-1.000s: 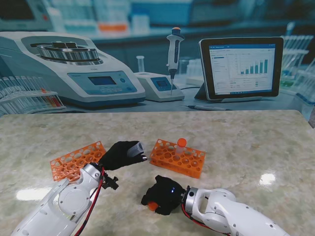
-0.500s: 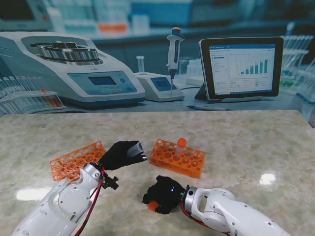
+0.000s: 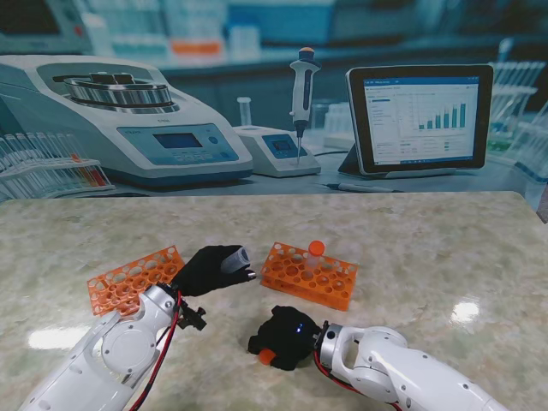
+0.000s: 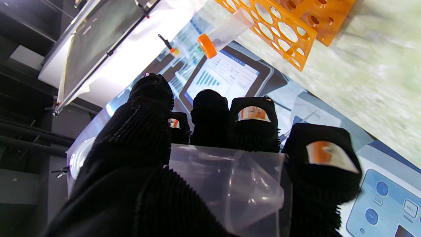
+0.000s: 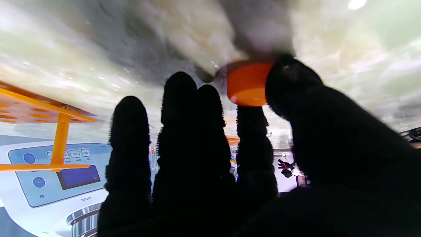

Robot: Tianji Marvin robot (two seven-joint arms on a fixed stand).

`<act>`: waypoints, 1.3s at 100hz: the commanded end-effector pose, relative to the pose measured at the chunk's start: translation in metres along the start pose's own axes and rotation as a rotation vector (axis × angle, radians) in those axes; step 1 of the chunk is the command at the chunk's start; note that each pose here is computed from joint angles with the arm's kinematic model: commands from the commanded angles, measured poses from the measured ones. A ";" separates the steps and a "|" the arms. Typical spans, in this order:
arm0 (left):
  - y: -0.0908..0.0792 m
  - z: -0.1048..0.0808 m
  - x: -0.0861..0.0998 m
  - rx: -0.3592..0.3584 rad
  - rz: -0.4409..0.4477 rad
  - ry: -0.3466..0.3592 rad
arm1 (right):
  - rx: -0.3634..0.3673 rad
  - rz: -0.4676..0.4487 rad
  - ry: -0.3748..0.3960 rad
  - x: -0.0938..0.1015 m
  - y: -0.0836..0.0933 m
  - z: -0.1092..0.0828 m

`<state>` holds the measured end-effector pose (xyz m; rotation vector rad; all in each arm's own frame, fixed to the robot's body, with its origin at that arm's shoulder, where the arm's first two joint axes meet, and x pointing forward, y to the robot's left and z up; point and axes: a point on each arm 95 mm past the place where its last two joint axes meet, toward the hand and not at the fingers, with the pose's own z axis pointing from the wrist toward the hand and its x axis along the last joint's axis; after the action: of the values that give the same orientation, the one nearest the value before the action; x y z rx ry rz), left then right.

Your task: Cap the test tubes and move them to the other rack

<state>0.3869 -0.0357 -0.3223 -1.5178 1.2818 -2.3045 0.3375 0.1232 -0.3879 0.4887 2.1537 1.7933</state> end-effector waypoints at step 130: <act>0.000 -0.001 0.000 0.001 0.001 -0.002 | 0.003 0.030 0.048 0.015 -0.006 -0.004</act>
<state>0.3872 -0.0347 -0.3224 -1.5166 1.2794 -2.3016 0.3286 0.1241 -0.3879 0.4836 2.1711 1.8359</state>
